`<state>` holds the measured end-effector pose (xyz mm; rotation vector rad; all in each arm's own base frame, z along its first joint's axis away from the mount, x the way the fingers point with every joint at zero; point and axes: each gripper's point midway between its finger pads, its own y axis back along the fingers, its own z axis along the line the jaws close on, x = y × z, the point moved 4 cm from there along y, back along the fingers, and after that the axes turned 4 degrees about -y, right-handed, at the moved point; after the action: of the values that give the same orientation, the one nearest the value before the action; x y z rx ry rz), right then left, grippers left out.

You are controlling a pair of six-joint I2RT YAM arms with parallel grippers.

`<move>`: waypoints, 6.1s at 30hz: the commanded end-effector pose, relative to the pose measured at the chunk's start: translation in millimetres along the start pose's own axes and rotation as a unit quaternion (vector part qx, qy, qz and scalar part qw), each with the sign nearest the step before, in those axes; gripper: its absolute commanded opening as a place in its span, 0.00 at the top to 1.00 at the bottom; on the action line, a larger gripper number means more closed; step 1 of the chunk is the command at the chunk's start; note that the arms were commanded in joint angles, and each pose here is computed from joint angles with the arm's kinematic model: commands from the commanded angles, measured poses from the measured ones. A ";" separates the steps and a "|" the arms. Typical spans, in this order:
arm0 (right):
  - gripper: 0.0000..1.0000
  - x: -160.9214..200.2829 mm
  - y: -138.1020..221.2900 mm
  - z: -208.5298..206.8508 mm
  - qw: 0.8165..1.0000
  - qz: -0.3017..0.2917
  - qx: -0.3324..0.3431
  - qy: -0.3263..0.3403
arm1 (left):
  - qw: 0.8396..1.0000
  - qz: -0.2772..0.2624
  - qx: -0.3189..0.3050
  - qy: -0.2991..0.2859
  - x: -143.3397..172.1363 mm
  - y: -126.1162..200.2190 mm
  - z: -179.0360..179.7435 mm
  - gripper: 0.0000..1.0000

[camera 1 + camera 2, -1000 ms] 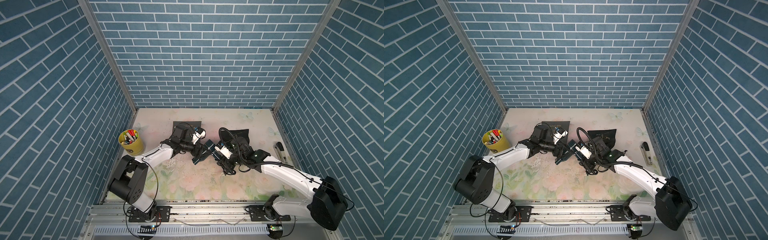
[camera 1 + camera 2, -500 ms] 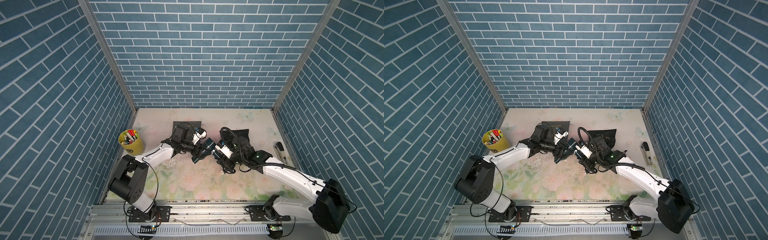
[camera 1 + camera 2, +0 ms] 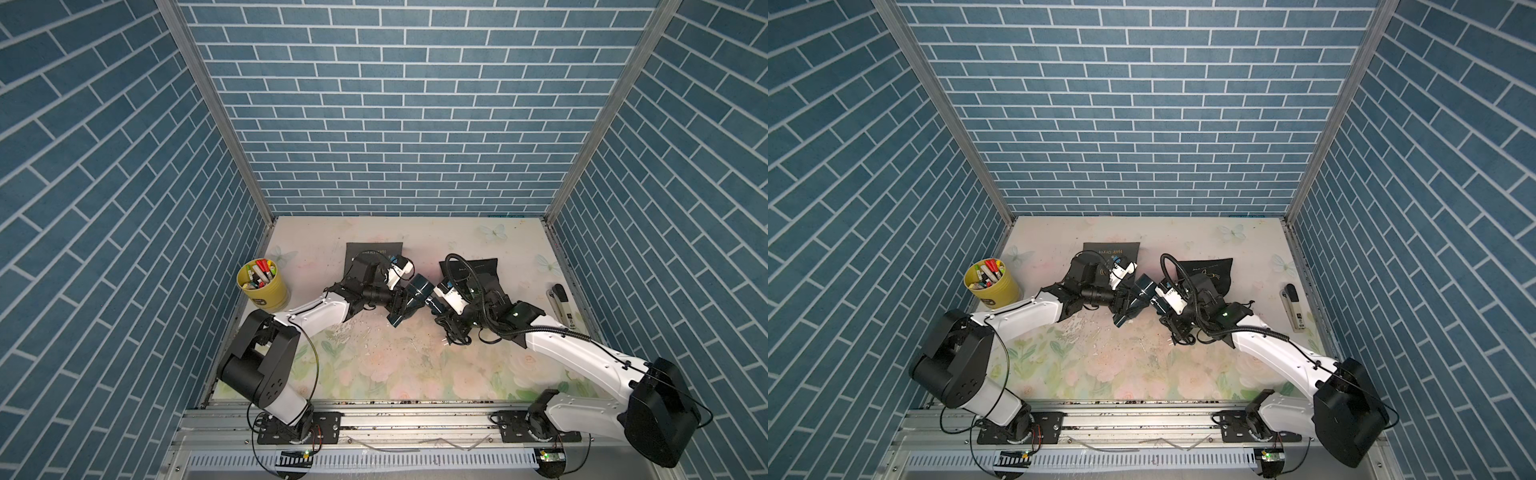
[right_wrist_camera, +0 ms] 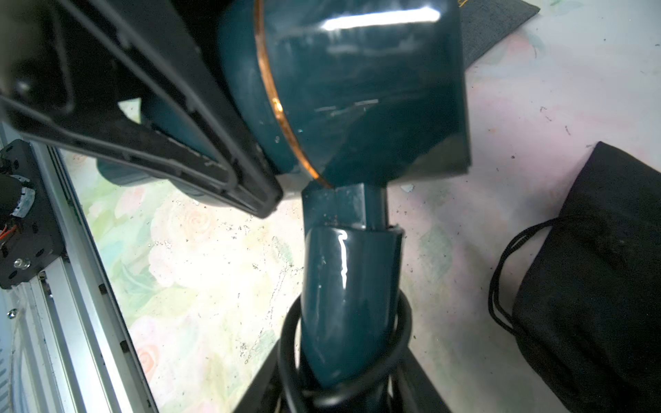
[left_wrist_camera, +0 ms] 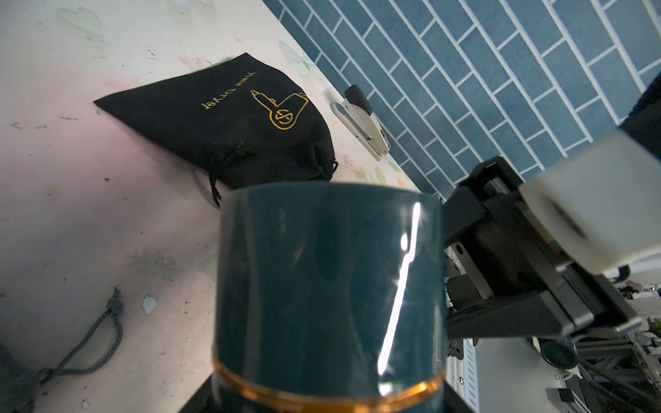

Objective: Pack away hair dryers
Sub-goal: Fold the hair dryer, then adjust the hair dryer.

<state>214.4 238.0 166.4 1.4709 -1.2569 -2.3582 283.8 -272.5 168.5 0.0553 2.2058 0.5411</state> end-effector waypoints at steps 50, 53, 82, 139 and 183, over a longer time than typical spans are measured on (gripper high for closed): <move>0.39 0.2 2.0 -23.2 0.988 -0.072 0.079 -0.107 | 0.977 -0.104 -0.185 0.001 -44.6 23.6 3.8 0.94; 0.39 2.9 -5.4 -14.6 0.990 -0.069 0.040 -0.113 | 0.977 -0.108 -0.184 -0.005 -49.7 25.4 -0.2 0.93; 0.81 -0.3 -35.5 -4.0 0.983 -0.056 -0.012 -0.176 | 0.966 -0.101 -0.217 -0.097 -55.6 14.3 -38.7 0.93; 0.86 -101.7 18.2 82.6 0.940 -0.271 -0.139 -0.156 | 0.964 -0.223 -0.142 -0.020 -21.1 -40.7 -56.7 0.93; 0.37 -5.0 28.1 10.1 0.971 -0.164 -0.038 -0.172 | 0.958 -0.225 -0.177 -0.006 -10.5 6.3 -39.9 0.92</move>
<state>206.7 224.1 189.6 1.3330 -1.1790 -2.9870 259.5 -284.7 177.3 -0.5745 2.0115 0.7608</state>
